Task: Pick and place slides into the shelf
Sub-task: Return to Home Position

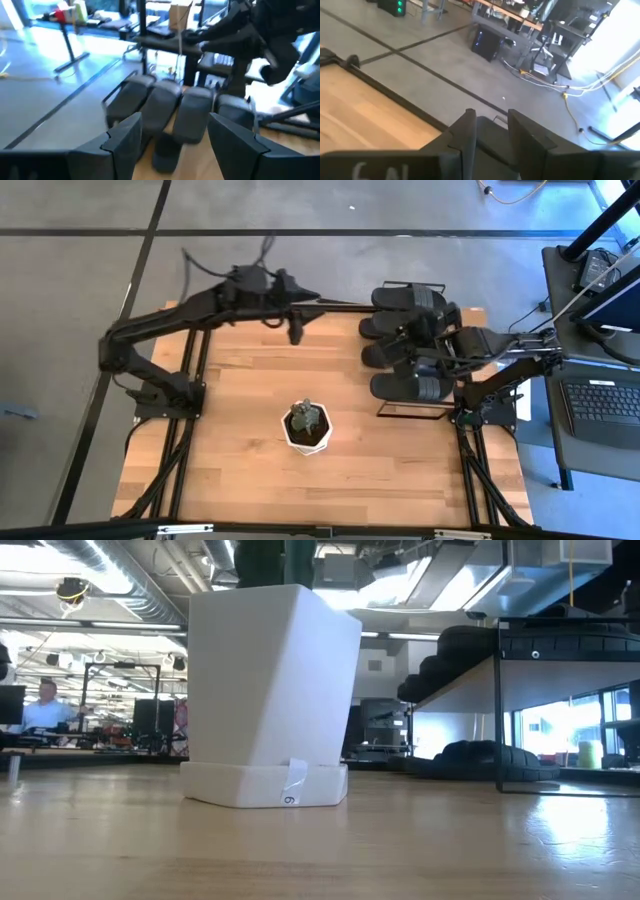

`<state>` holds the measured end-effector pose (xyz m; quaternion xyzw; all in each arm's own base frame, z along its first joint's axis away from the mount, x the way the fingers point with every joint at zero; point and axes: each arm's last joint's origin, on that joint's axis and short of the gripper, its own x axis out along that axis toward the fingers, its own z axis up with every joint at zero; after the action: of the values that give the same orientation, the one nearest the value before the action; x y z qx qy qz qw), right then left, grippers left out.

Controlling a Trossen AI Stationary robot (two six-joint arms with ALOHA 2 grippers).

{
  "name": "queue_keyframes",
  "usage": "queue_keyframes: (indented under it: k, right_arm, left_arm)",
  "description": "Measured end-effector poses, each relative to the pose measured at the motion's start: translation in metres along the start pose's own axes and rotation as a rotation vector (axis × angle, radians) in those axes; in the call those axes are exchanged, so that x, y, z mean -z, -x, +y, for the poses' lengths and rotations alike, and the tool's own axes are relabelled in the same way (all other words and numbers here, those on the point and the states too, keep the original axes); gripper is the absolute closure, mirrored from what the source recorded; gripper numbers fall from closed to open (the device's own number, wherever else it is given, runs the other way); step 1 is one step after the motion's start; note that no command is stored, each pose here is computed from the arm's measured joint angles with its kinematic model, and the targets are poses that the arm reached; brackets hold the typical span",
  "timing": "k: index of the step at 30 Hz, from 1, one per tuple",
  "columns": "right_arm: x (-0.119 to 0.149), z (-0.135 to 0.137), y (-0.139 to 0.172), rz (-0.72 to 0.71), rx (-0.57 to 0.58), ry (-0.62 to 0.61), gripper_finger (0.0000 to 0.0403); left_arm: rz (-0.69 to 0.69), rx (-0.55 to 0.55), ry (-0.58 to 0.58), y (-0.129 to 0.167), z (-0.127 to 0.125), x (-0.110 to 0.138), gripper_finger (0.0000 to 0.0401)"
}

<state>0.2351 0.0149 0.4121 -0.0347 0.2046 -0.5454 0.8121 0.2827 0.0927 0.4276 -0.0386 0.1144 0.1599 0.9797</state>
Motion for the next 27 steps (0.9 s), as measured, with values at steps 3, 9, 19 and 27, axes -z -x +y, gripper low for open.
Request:
queue_keyframes:
  k: [3, 9, 19, 27]
  right_arm:
    - [0.003, 0.0, -0.013, 0.009, 0.016, -0.013, 0.0288]
    - [-0.002, 0.006, -0.044, 0.037, -0.128, -0.009, 0.0288]
    - [-0.015, -0.015, -0.083, -0.093, -0.249, -0.045, 0.0288]
    - [-0.011, -0.069, -0.051, -0.076, -0.236, -0.113, 0.0288]
  left_arm:
    - [0.029, -0.05, -0.002, 0.024, 0.002, -0.002, 0.0183]
    - [0.067, -0.114, -0.009, 0.063, 0.0, -0.004, 0.0183]
    - [0.03, -0.175, -0.017, 0.116, 0.003, 0.01, 0.0183]
    - [-0.155, -0.199, 0.018, 0.169, 0.009, 0.061, 0.0183]
